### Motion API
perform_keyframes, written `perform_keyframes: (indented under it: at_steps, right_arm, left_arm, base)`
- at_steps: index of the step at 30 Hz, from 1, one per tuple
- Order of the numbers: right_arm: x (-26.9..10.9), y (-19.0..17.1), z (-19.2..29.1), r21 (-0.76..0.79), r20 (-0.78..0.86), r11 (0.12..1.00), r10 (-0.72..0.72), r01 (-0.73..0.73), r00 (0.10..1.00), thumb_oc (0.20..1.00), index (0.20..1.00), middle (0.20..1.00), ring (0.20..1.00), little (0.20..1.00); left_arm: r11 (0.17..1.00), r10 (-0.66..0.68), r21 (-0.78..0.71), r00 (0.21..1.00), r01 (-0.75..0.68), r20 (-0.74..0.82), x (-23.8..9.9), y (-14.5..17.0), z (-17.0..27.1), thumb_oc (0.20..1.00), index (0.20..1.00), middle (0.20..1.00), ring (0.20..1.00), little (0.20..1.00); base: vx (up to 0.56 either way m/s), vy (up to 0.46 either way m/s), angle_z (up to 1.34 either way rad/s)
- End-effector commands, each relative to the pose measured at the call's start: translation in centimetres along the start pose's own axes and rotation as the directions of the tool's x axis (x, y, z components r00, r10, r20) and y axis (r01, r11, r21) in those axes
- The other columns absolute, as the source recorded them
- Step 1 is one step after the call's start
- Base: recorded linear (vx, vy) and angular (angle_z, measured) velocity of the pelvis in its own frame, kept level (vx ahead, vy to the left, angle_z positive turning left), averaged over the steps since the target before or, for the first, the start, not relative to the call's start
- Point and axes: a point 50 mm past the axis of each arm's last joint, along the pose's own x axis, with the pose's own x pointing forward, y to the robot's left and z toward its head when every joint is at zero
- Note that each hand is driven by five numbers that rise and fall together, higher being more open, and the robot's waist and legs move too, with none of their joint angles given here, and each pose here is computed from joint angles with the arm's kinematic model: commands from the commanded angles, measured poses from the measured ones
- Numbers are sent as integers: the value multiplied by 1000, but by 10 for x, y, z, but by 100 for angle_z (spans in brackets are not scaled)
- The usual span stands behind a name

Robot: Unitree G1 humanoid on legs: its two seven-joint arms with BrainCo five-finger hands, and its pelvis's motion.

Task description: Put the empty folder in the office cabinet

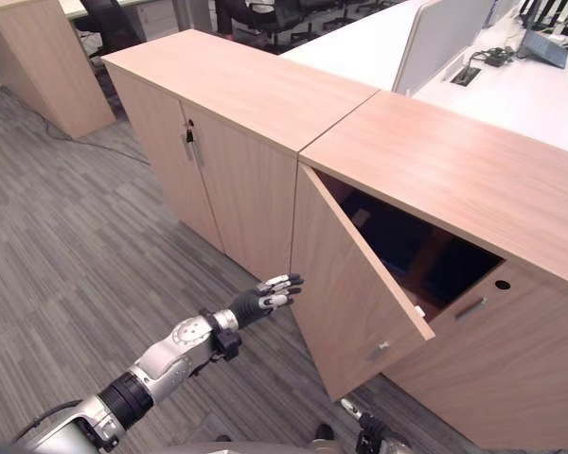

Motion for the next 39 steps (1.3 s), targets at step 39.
perform_keyframes:
  at_steps: [39]
  right_arm:
    - [-2, -8, 12, -139, 63, 990, 3, 6, 998, 1000, 1000, 1000, 1000, 1000]
  left_arm:
    - [890, 294, 319, 945, -326, 144, 19, 60, 61, 1000, 1000, 1000, 1000, 1000]
  base:
    - [2, -40, -50]
